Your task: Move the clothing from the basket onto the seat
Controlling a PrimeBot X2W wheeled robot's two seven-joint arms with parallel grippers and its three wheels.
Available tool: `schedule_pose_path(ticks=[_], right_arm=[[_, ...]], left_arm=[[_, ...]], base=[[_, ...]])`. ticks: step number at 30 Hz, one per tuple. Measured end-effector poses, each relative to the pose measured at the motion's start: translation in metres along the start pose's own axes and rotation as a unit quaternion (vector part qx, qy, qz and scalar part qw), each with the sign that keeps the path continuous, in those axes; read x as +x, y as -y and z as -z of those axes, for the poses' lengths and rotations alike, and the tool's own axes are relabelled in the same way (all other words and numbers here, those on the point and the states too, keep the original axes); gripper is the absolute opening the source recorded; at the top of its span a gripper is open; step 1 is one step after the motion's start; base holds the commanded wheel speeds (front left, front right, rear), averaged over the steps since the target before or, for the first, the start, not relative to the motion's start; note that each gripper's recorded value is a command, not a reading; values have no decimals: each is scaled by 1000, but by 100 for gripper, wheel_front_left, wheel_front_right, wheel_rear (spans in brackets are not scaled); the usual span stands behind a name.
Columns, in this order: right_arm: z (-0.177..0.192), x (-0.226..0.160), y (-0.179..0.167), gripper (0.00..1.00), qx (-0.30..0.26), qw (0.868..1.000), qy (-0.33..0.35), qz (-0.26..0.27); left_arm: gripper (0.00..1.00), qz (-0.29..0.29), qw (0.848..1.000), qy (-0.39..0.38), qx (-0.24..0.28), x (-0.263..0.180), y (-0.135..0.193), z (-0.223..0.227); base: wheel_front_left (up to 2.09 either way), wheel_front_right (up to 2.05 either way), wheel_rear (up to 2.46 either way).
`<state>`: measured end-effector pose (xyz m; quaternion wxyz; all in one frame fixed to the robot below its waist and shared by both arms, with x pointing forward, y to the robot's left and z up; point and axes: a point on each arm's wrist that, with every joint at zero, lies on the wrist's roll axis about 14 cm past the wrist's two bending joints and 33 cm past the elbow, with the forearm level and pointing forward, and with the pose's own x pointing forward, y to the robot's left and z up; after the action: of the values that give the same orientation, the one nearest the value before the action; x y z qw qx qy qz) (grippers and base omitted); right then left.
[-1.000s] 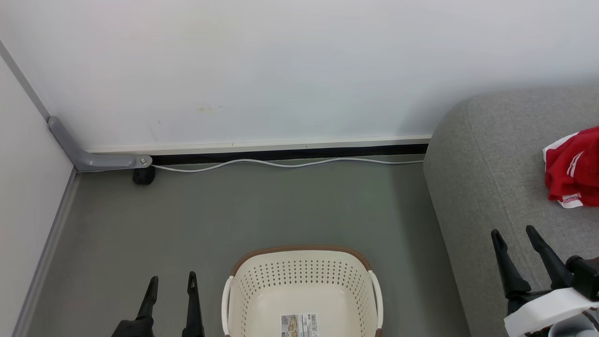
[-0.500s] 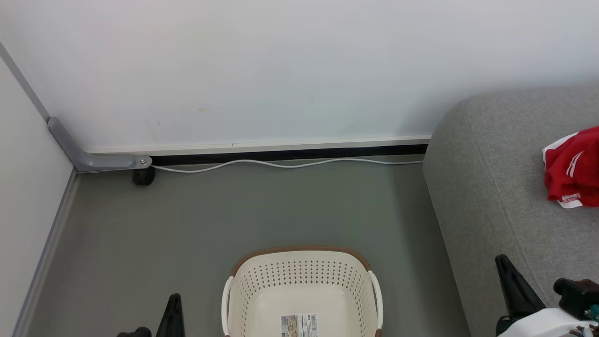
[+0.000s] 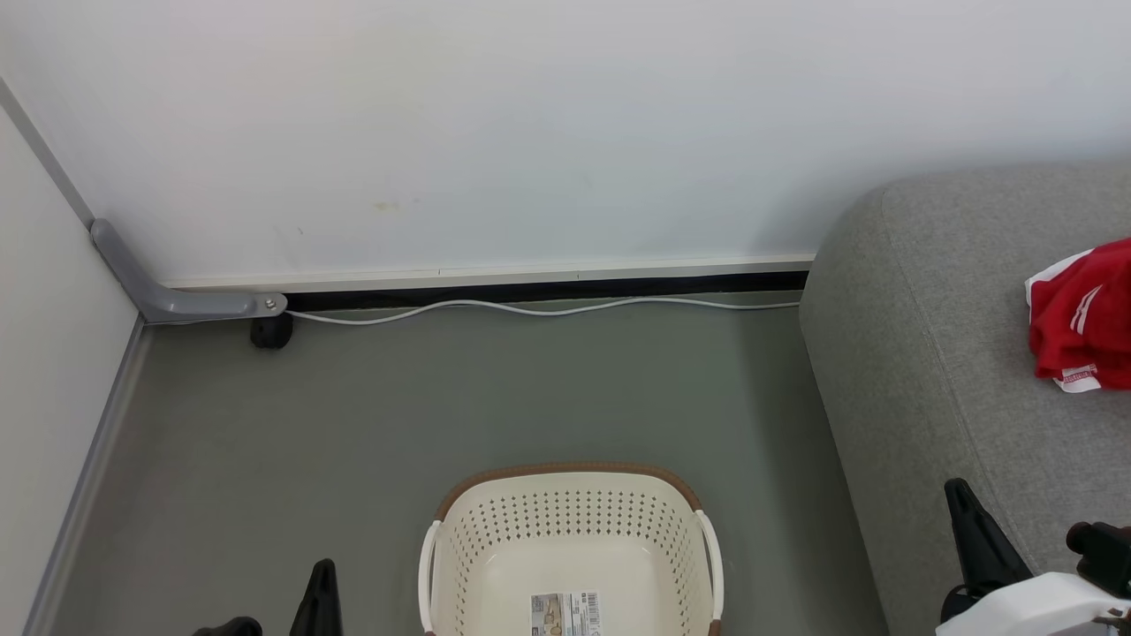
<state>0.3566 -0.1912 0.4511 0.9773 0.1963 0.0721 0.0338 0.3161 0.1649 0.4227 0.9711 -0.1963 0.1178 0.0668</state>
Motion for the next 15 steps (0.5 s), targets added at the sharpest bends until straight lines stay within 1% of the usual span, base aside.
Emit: schedule_pose_path(ticks=[8,15], right_arm=[[-2,1,1,0,44,999,2,10],[-5,3,2,0,88,996,6,18]], left_arm=[[0,0,999,-3,-42,5,-1,-3],[0,-4,996,-14,-89,8,-3,-3]], base=[[0,0,0],[0,0,0]])
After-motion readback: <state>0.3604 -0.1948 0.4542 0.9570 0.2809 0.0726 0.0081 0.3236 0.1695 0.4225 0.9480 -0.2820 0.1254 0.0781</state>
